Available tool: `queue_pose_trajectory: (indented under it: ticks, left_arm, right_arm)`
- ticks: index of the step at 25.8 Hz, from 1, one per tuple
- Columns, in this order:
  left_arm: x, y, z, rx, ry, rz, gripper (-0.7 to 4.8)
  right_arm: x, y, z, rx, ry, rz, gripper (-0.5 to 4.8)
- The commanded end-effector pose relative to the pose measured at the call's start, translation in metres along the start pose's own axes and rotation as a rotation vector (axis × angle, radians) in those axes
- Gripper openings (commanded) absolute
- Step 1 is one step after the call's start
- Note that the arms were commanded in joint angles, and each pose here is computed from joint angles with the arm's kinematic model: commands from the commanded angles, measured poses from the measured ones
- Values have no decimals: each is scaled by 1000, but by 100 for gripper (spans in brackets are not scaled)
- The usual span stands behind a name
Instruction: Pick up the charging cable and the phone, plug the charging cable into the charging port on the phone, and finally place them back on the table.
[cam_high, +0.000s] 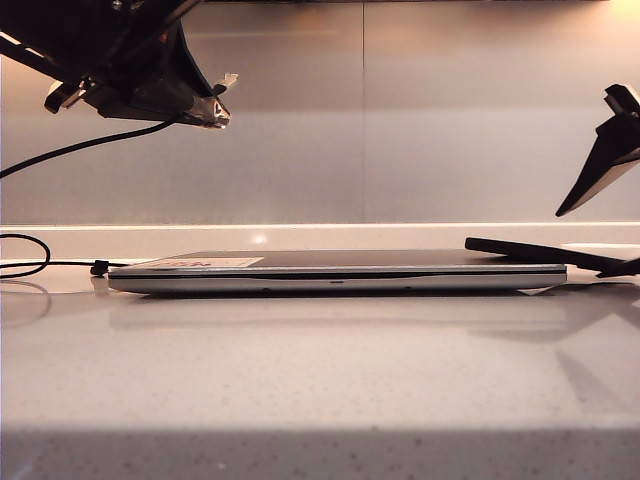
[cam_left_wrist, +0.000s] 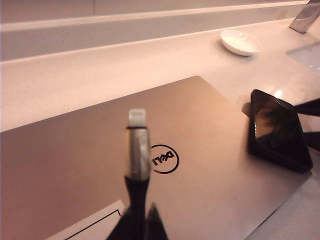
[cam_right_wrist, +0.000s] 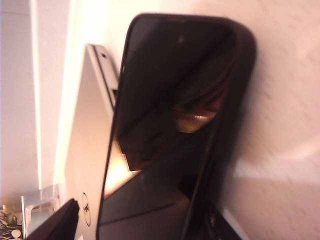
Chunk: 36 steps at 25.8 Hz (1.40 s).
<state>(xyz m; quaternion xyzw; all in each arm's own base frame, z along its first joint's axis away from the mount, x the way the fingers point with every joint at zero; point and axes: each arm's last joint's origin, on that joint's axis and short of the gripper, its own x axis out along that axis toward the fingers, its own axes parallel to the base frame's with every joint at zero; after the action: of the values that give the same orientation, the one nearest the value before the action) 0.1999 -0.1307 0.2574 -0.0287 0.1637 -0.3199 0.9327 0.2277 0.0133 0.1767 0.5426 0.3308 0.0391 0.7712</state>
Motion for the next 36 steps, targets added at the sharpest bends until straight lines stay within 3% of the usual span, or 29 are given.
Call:
queue_pose_trajectory:
  ticks: [1, 24, 30, 36]
  left_arm:
    - [-1, -1, 3, 3, -19, -5, -6]
    - [-1, -1, 3, 3, -19, -5, -6]
    - [-1, -1, 3, 3, -19, -5, -6]
    - [-1, -1, 3, 3, -19, -5, -6]
  right_arm:
    - [6, -15, -5, 35, 34, -75, 332]
    - [11, -22, -7, 20, 87, -130, 324]
    - [9, -8, 0, -46, 85, -213, 324]
    - [10, -5, 3, -46, 76, -214, 324]
